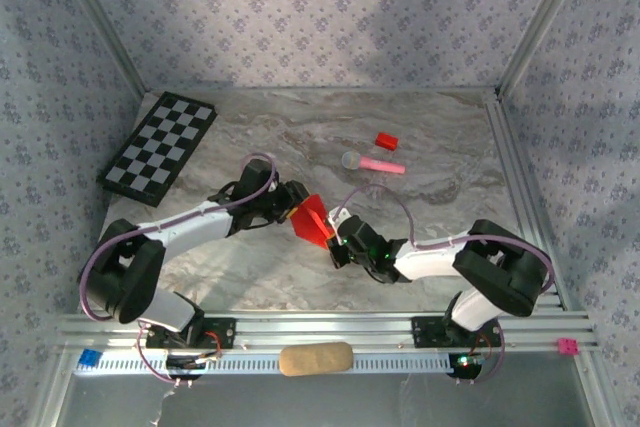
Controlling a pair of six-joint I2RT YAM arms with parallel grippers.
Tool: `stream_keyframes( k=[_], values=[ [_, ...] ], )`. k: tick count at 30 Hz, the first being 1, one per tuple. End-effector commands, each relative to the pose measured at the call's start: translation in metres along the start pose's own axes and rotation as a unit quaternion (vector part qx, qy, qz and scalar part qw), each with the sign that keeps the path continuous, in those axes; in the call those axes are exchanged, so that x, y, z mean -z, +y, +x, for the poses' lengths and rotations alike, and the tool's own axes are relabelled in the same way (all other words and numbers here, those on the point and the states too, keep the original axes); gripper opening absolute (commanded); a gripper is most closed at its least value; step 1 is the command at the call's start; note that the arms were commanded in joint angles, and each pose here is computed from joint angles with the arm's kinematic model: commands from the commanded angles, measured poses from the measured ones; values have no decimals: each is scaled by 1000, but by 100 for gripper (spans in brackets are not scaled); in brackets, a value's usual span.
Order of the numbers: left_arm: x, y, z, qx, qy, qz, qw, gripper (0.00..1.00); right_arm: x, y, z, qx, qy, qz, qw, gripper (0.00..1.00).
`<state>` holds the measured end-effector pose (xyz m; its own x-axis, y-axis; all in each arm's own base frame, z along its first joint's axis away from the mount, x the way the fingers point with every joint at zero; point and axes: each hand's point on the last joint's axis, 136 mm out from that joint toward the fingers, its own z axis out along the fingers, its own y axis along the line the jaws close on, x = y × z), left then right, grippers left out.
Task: Fold a paper plane with a square sheet of paper (pick it up from the middle)
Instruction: Fourth fold the wing at the center of the table.
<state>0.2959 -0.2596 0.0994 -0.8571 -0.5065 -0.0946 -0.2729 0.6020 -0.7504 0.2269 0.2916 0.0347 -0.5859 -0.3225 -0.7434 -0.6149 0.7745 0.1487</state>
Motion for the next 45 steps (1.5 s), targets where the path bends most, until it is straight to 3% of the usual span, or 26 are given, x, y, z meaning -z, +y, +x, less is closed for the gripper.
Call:
stream_keyframes(
  k=[1,8,21,45],
  values=[
    [5,8,-2,2,-6,-13,1000,52,-3,3,6,-40,7,-24,999,4],
    [5,11,-3,3,-8,-18,1000,46,-7,5,6,-97,21,-65,993,3],
    [-5,20,1,3,9,-29,1000,23,-10,10,-4,-196,45,-146,969,2],
    [-31,40,11,6,46,-48,998,9,-15,3,-6,-310,66,-179,931,0]
  ],
)
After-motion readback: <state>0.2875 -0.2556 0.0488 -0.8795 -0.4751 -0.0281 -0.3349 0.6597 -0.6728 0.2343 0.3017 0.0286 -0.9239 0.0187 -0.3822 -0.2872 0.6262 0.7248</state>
